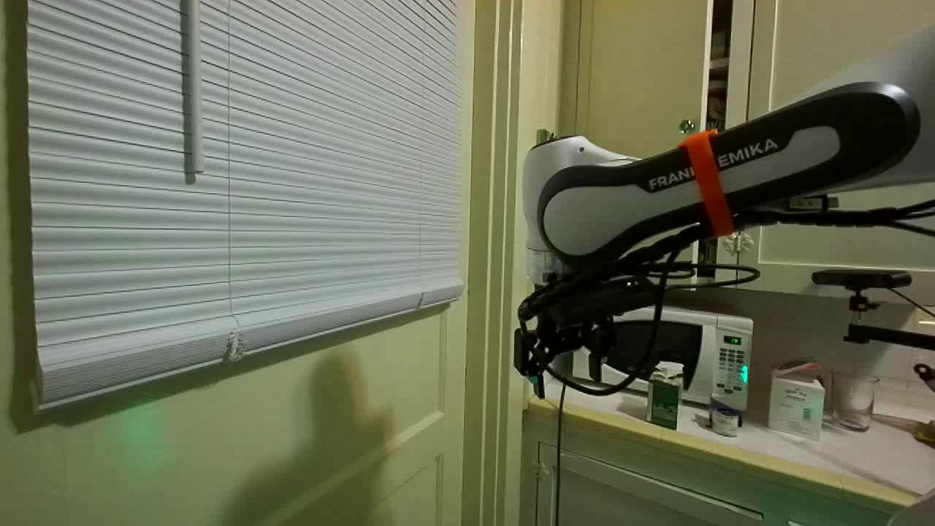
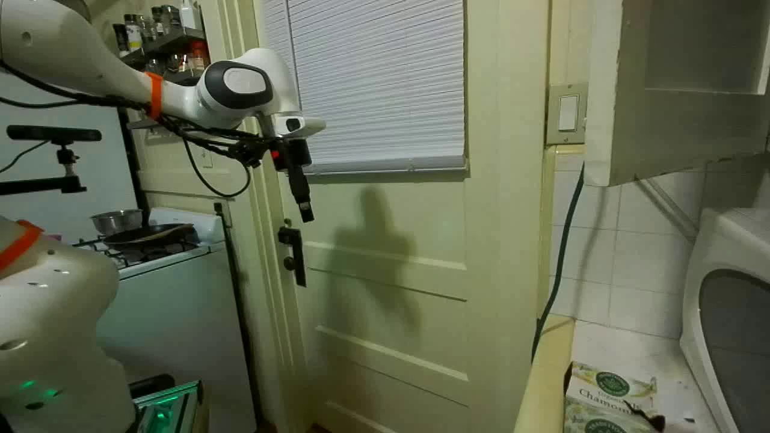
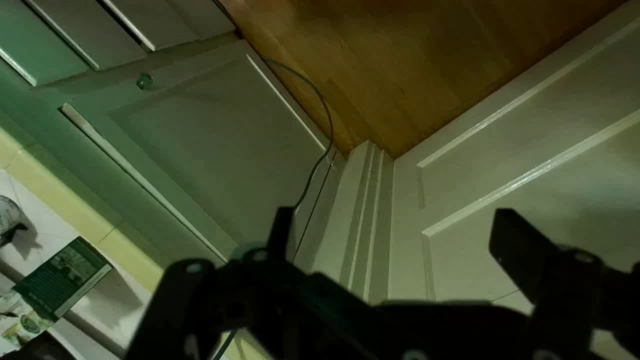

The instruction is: Turn off the light

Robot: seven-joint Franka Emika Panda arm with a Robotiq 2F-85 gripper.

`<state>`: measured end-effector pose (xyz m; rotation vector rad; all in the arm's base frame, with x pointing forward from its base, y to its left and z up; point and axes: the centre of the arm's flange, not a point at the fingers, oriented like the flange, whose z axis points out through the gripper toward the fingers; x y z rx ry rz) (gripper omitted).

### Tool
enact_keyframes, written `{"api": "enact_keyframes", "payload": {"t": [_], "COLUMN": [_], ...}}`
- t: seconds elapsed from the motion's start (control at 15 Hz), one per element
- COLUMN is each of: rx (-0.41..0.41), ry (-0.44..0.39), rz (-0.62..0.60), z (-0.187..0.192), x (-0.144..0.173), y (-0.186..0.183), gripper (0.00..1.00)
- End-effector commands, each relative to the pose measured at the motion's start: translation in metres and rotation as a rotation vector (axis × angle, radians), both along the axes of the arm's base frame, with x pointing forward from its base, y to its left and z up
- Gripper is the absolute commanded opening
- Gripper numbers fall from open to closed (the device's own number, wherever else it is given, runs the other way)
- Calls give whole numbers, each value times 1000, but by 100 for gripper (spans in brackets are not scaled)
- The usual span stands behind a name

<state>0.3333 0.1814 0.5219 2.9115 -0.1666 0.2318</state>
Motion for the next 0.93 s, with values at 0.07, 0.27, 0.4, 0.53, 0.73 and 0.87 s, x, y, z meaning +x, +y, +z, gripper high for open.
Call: {"api": "enact_keyframes", "payload": {"t": [0.07, 0.27, 0.4, 0.53, 0.73, 0.87], "rx": [0, 0, 17, 42, 57, 41], "ry": [0, 0, -6, -62, -96, -114], "rz": [0, 0, 3, 39, 189, 302], "z": [0, 0, 3, 20, 61, 92], "x": [0, 0, 4, 13, 28, 42], "y": [0, 0, -5, -20, -44, -61], "gripper": [100, 100, 100, 100, 100, 100]}}
